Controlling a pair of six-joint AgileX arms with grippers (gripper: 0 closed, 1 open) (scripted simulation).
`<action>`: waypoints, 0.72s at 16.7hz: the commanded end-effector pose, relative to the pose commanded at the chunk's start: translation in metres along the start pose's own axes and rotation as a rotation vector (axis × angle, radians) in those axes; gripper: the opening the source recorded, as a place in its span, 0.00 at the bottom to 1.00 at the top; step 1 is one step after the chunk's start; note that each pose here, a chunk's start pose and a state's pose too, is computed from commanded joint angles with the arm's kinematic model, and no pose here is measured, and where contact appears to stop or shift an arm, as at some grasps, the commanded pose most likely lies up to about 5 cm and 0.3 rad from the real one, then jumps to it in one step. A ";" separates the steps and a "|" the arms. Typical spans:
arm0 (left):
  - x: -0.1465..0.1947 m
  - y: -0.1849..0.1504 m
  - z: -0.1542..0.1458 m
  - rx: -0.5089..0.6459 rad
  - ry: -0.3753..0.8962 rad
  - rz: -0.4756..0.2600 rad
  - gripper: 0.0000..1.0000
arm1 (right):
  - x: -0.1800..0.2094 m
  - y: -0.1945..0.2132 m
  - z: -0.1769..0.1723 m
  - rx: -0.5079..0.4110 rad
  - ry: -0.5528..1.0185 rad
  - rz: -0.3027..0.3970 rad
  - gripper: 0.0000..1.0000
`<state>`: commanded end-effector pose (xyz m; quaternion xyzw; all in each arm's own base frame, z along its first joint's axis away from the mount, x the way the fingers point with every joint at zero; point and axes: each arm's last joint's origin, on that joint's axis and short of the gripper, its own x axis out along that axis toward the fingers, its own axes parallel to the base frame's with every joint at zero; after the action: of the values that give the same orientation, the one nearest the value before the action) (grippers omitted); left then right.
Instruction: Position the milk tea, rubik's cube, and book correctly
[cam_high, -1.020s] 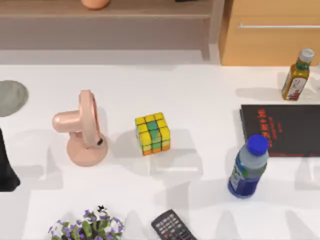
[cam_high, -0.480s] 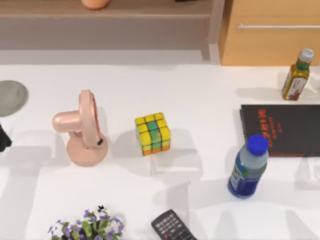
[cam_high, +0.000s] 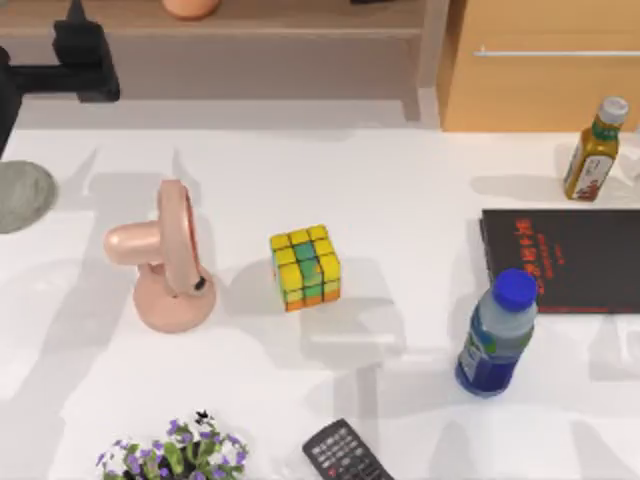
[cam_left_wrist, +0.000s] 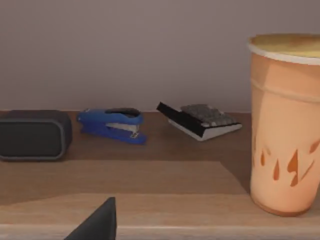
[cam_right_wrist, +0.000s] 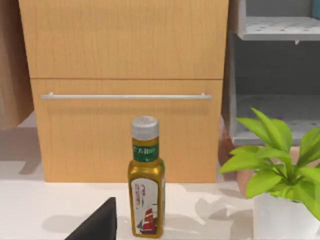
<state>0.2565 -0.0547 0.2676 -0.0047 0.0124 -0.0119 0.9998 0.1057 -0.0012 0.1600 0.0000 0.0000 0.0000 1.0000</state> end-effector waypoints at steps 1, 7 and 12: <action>0.021 -0.009 -0.006 0.005 0.020 0.000 1.00 | 0.000 0.000 0.000 0.000 0.000 0.000 1.00; 0.112 -0.063 -0.047 0.012 0.022 -0.001 1.00 | 0.000 0.000 0.000 0.000 0.000 0.000 1.00; 0.134 -0.081 -0.054 -0.001 -0.026 -0.003 1.00 | 0.000 0.000 0.000 0.000 0.000 0.000 1.00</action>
<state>0.3867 -0.1398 0.2108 -0.0056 -0.0005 -0.0131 0.9999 0.1057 -0.0012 0.1600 0.0000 0.0000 0.0000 1.0000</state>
